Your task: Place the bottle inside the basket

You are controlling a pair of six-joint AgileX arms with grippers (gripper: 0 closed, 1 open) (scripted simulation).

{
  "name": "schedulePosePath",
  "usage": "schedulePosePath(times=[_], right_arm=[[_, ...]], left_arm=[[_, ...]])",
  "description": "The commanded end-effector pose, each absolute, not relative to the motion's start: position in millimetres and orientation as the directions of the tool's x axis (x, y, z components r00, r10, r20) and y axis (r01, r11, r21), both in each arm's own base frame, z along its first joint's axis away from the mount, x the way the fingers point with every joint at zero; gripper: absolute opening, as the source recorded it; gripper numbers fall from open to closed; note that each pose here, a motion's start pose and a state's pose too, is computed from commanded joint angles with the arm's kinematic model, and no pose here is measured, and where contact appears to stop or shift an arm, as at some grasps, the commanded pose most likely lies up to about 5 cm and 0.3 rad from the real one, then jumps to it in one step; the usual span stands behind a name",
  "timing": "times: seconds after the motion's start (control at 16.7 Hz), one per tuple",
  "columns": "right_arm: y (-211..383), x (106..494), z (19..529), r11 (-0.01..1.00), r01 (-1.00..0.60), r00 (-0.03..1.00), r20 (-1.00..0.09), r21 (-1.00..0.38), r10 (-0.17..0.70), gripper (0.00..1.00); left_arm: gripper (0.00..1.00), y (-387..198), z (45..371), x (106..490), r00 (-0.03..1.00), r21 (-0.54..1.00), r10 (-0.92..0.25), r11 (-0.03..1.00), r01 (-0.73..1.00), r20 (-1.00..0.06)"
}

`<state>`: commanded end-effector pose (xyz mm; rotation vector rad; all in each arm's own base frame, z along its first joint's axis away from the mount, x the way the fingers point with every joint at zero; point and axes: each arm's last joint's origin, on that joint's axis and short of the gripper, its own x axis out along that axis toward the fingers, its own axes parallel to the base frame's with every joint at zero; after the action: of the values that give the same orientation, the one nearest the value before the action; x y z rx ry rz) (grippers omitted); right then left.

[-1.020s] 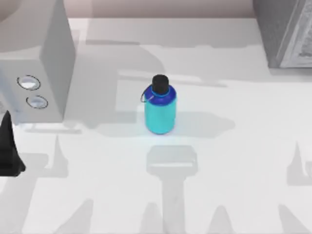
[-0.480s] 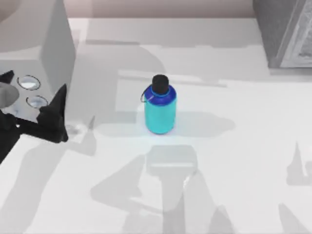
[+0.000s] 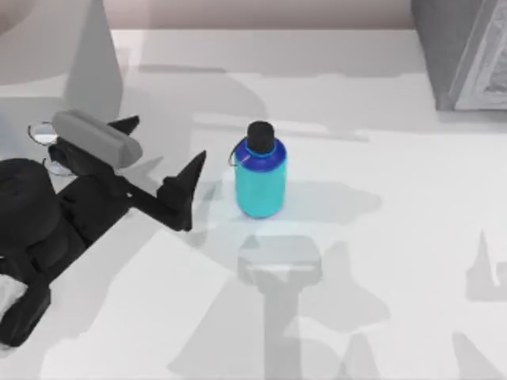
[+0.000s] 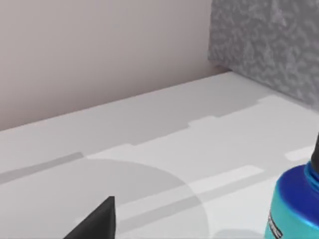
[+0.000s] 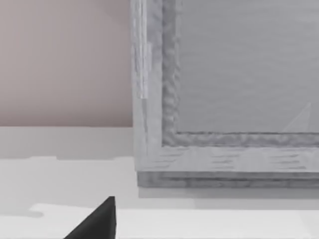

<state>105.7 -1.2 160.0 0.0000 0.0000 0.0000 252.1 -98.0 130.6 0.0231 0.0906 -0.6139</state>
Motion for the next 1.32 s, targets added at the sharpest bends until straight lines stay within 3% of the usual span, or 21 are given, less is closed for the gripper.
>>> schedulePosePath(times=[0.54, 1.02, 1.32], right_arm=[[-1.2, 105.7, 160.0, 1.0, 0.0, 1.0, 0.0, 0.0, 0.0, 1.0], [-1.2, 105.7, 160.0, 1.0, 0.0, 1.0, 0.0, 0.0, 0.0, 1.0], [-1.2, 105.7, 160.0, 1.0, 0.0, 1.0, 0.0, 0.0, 0.0, 1.0]], left_arm=[[1.0, -136.6, 58.0, 266.9, 0.699, -0.001, -0.709, 0.702, 0.712, -0.098], [1.0, -137.9, 51.8, 267.0, 0.693, -0.002, -0.714, 0.697, 0.717, -0.101], [1.0, -161.5, 48.0, 290.2, 0.689, 0.0, -0.718, 0.692, 0.722, -0.098]])
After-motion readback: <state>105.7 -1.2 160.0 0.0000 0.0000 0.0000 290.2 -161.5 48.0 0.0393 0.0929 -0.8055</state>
